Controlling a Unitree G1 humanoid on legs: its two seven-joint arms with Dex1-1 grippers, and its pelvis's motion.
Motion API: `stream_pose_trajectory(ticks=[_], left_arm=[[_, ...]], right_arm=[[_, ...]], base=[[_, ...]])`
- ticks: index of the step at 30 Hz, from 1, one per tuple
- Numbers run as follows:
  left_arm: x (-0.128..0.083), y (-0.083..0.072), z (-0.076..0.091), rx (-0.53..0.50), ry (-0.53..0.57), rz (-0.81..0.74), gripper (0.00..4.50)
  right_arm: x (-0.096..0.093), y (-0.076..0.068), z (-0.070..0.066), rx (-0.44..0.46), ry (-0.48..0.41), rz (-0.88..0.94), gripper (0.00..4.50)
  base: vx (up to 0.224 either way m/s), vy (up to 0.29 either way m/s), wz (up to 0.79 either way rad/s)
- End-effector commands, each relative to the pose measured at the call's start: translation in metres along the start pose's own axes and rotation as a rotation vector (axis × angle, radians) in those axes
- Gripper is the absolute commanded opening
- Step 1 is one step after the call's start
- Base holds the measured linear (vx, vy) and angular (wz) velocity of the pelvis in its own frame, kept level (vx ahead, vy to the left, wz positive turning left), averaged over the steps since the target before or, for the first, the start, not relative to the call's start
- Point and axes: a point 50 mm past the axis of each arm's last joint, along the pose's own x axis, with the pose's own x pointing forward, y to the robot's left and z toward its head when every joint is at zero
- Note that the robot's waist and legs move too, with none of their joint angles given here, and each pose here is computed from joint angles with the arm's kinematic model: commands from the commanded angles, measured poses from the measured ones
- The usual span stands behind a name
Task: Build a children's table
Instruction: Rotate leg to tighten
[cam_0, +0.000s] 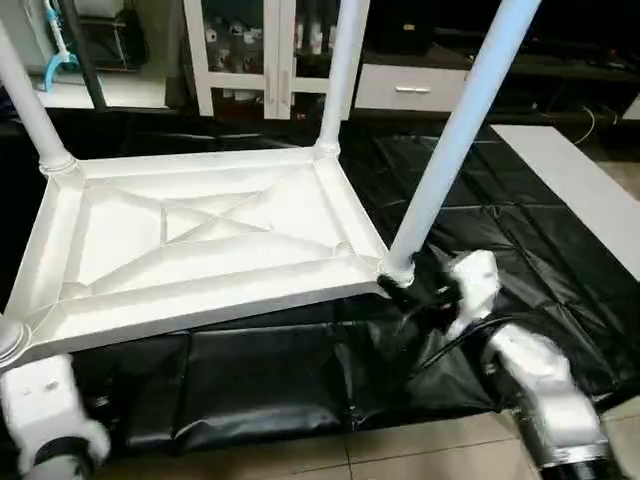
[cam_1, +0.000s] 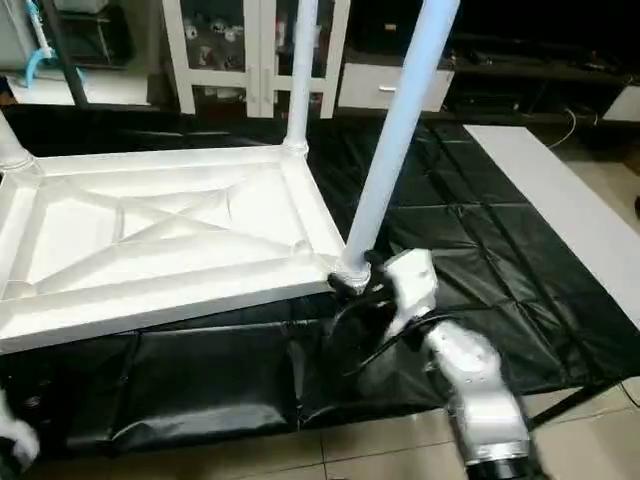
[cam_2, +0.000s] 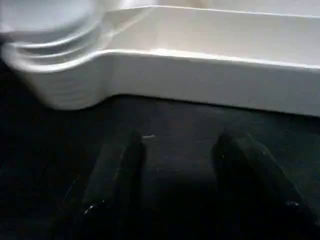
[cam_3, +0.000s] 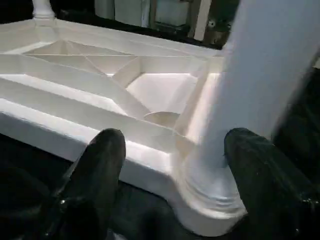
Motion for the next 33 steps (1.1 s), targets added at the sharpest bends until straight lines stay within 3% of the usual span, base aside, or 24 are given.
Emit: stream_pose_trajectory(ticks=[1, 7, 14, 18, 22, 26, 27, 29, 30, 32, 33], left_arm=[[0.003, 0.010, 0.000, -0.001, 0.003, 0.051, 2.83], [0.048, 0.025, 0.024, 0.105, -0.087, 0.017, 2.83], [0.078, 0.026, 0.042, 0.145, -0.083, -0.055, 2.83], [0.093, 0.016, 0.051, 0.163, -0.132, -0.137, 2.83], [0.104, -0.008, 0.058, 0.207, -0.194, -0.265, 2.83], [0.092, -0.021, 0.054, 0.185, -0.212, -0.323, 2.83], [0.066, -0.033, 0.044, 0.086, -0.229, -0.375, 2.83], [0.056, -0.037, 0.042, 0.044, -0.241, -0.403, 2.83], [0.040, -0.048, 0.041, -0.015, -0.260, -0.471, 2.83], [0.030, -0.062, 0.040, 0.002, -0.281, -0.514, 2.83], [0.026, -0.081, 0.041, 0.005, -0.300, -0.589, 2.83]], right_arm=[[0.001, 0.003, -0.001, 0.001, 0.000, 0.008, 3.40], [-0.004, 0.019, -0.009, 0.003, 0.019, 0.110, 3.40], [-0.013, 0.013, -0.015, -0.004, 0.030, 0.055, 3.40], [-0.016, 0.013, -0.015, -0.003, 0.026, 0.035, 3.40], [-0.016, 0.014, -0.016, -0.008, 0.017, 0.023, 3.40], [-0.015, 0.012, -0.016, 0.044, 0.013, -0.037, 3.40], [-0.017, 0.015, -0.019, 0.106, 0.041, -0.085, 3.40], [-0.018, 0.017, -0.019, 0.126, 0.045, -0.102, 3.40], [-0.019, 0.021, -0.017, 0.184, 0.029, -0.154, 3.40], [-0.021, 0.025, -0.017, 0.215, 0.023, -0.187, 3.40], [-0.022, 0.029, -0.017, 0.221, 0.008, -0.219, 3.40]], base=[[0.000, 0.000, 0.00], [0.000, 0.000, 0.00], [0.000, 0.000, 0.00], [0.000, 0.000, 0.00], [0.000, 0.000, 0.00], [0.000, 0.000, 0.00], [0.000, 0.000, 0.00], [0.000, 0.000, 0.00], [0.000, 0.000, 0.00], [0.000, 0.000, 0.00], [0.000, 0.000, 0.00]])
